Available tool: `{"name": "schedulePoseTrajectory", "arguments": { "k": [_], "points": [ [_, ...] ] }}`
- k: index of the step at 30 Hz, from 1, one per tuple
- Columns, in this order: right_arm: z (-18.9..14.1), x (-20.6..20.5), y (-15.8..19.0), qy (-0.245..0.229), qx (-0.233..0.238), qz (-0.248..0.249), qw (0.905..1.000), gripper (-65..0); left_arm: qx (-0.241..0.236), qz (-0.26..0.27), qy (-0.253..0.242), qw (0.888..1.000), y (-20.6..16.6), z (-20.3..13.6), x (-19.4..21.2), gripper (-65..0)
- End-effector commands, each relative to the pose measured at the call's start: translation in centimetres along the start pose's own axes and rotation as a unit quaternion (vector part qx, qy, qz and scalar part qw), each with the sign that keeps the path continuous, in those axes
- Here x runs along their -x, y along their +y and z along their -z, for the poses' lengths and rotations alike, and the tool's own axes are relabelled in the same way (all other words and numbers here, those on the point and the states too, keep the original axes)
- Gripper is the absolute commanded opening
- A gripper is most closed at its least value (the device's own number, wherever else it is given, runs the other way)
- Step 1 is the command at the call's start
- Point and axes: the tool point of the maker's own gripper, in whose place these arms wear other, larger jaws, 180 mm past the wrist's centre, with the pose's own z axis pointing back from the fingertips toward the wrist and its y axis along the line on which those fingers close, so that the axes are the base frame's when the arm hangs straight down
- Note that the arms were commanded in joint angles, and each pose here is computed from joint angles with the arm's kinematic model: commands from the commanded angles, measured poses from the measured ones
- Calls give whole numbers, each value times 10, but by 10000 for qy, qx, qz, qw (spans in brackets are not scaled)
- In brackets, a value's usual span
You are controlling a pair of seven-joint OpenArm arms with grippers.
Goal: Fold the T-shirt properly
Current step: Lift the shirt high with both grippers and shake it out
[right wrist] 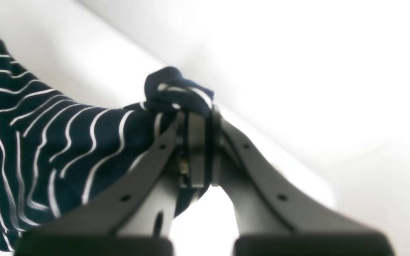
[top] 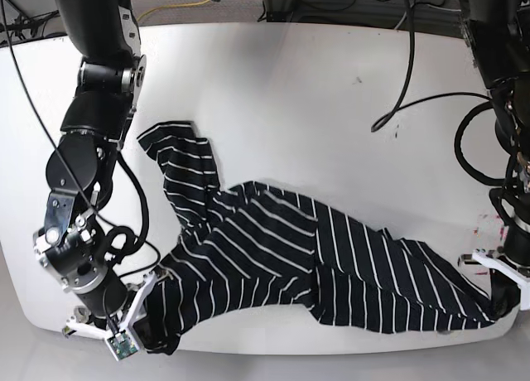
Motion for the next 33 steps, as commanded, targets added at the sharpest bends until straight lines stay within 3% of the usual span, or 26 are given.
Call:
{"name": "schedulePoseTrajectory", "arguments": {
  "k": [1, 11, 16, 20, 24, 28, 33],
  "points": [
    [-2, -33, -27, -321, 232, -191, 9990, -650, -263, 6, -507, 9984, 20, 2, -38, -650],
    [-7, -140, -88, -882, 654, -826, 9905, -650, -689, -67, -1473, 9867, 66, 0, -136, -650],
    [-33, -188, -120, -1114, 1037, -1148, 9817, -650, -827, -38, -1993, 9764, 79, -14, -181, -650],
    [-47, -199, -131, -1055, 1201, -1323, 9782, -650, -821, 52, -1863, 9790, 81, -16, -184, -650],
    [-54, -183, -136, -846, 1359, -1286, 9787, -650, -695, 327, -1737, 9818, 72, -18, -180, -650],
    [-48, -129, -132, -490, 1294, -1043, 9849, -650, -500, 573, -1324, 9883, 55, -14, -146, -650],
    [-39, -42, -102, 87, 1021, -591, 9930, -650, -268, 710, -800, 9939, 35, -9, -97, -650]
  ]
}}
